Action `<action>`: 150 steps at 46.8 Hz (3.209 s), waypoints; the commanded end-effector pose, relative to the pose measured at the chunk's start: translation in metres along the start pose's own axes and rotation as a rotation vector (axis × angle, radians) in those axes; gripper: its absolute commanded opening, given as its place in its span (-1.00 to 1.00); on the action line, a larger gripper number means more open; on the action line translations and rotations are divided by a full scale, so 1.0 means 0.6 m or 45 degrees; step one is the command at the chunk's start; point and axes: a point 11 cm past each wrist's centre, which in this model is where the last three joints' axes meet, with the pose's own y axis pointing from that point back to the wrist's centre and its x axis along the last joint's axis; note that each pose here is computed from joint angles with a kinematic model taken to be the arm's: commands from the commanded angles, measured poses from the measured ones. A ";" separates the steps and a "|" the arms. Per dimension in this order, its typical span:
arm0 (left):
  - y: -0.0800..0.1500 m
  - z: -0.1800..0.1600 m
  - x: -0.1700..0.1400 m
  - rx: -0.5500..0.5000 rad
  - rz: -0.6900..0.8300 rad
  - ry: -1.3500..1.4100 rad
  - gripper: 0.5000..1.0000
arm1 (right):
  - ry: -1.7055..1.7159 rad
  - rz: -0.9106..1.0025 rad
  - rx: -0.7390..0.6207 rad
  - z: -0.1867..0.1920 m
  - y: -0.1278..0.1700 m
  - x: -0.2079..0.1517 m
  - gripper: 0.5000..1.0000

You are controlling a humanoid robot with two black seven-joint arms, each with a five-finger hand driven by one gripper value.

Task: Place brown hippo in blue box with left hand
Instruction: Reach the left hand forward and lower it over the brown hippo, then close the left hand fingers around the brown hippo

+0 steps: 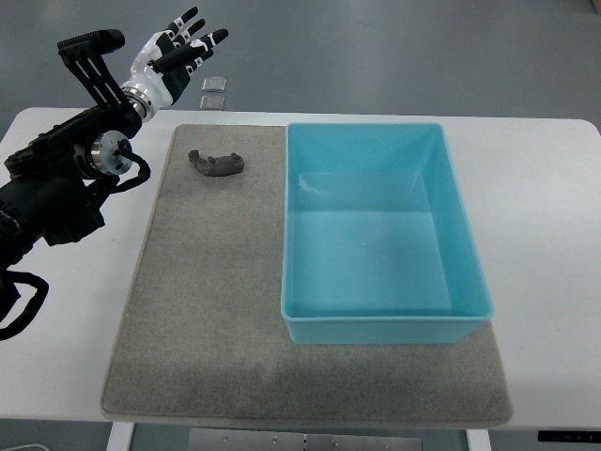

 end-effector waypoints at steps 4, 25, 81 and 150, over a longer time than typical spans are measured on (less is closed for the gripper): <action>0.000 0.002 -0.002 0.027 -0.047 -0.133 0.99 | 0.000 0.000 0.000 0.000 0.000 0.000 0.74; 0.001 -0.003 -0.013 0.118 -0.170 -0.513 0.98 | 0.000 0.000 0.000 0.000 0.000 0.000 0.74; 0.020 -0.056 -0.024 0.434 -0.550 -1.532 0.98 | 0.000 0.000 0.000 0.000 0.000 0.000 0.74; 0.034 -0.016 0.037 0.616 -0.600 -1.911 0.98 | 0.000 0.000 0.000 0.000 0.000 0.000 0.74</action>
